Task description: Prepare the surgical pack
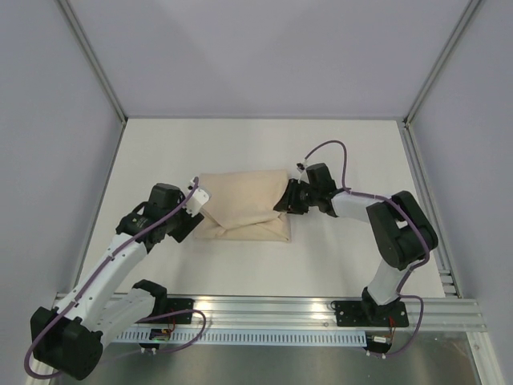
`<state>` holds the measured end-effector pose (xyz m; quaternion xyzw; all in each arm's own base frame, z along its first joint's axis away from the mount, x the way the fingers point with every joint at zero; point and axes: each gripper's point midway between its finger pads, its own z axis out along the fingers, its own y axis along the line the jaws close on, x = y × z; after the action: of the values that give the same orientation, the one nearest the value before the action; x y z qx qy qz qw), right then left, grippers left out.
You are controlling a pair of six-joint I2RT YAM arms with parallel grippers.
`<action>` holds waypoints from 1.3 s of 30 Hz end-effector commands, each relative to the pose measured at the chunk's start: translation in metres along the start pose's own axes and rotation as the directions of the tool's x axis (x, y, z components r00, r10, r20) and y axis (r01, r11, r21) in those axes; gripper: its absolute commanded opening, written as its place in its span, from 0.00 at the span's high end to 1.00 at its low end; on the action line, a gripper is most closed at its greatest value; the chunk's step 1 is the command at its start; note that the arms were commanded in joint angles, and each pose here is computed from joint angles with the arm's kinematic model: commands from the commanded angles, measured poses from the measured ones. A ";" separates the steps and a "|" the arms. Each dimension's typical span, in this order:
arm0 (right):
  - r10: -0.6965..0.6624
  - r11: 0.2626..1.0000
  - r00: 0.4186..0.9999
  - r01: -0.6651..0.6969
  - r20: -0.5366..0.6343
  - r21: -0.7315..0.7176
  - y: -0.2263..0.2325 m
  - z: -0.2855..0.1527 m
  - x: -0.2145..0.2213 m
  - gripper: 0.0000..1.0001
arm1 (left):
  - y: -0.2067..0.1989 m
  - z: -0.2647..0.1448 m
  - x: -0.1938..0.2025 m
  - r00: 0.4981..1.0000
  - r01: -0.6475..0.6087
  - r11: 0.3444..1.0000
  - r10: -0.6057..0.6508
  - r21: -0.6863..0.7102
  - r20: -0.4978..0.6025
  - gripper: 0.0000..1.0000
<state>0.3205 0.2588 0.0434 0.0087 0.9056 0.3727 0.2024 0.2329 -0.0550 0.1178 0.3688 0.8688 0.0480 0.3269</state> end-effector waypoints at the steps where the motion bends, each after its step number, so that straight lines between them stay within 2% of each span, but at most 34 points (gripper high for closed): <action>1: 0.034 0.997 0.999 -0.033 0.001 -0.068 0.021 0.015 0.012 0.71 | 0.006 -0.005 -0.006 0.999 0.031 0.999 -0.030 -0.033 0.039 0.30; 2: 0.032 0.996 0.999 -0.031 0.011 -0.078 0.025 0.018 0.010 0.76 | 0.007 -0.007 -0.007 0.998 0.034 0.999 -0.032 -0.037 0.047 0.30; 6: 0.026 0.996 0.999 -0.028 -0.018 -0.084 0.041 0.041 0.014 0.86 | 0.008 -0.010 -0.010 0.997 0.036 0.998 -0.033 -0.046 0.066 0.30; 10: 0.044 0.993 0.999 -0.045 -0.009 -0.108 0.058 0.055 0.003 1.00 | 0.008 -0.011 -0.010 0.997 0.033 0.998 -0.030 -0.048 0.073 0.30; 17: 0.073 0.995 0.997 -0.070 0.034 -0.068 0.049 0.059 -0.013 1.00 | 0.008 -0.011 -0.011 0.996 0.032 0.998 -0.028 -0.048 0.081 0.30; 29: 0.115 0.993 0.981 -0.114 0.155 -0.011 0.008 0.026 -0.078 1.00 | 0.009 -0.011 -0.011 0.996 0.033 0.998 -0.028 -0.051 0.083 0.29; 35: 0.224 0.973 0.958 -0.208 0.181 -0.100 0.027 0.046 -0.069 1.00 | 0.010 -0.010 -0.011 0.996 0.033 0.998 -0.028 -0.056 0.079 0.29; 38: 0.306 0.949 0.935 -0.285 0.178 -0.132 0.040 0.066 -0.042 1.00 | 0.010 -0.010 -0.011 0.997 0.033 0.998 -0.029 -0.059 0.077 0.30; 39: 0.370 0.927 0.904 -0.346 0.214 -0.142 0.041 0.069 -0.044 1.00 | 0.010 -0.010 -0.010 0.997 0.033 0.998 -0.029 -0.059 0.077 0.29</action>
<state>0.3878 0.3030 0.0580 0.1318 0.8602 0.4311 0.2382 0.2346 -0.0556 0.1314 0.3618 0.8591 0.0492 0.3586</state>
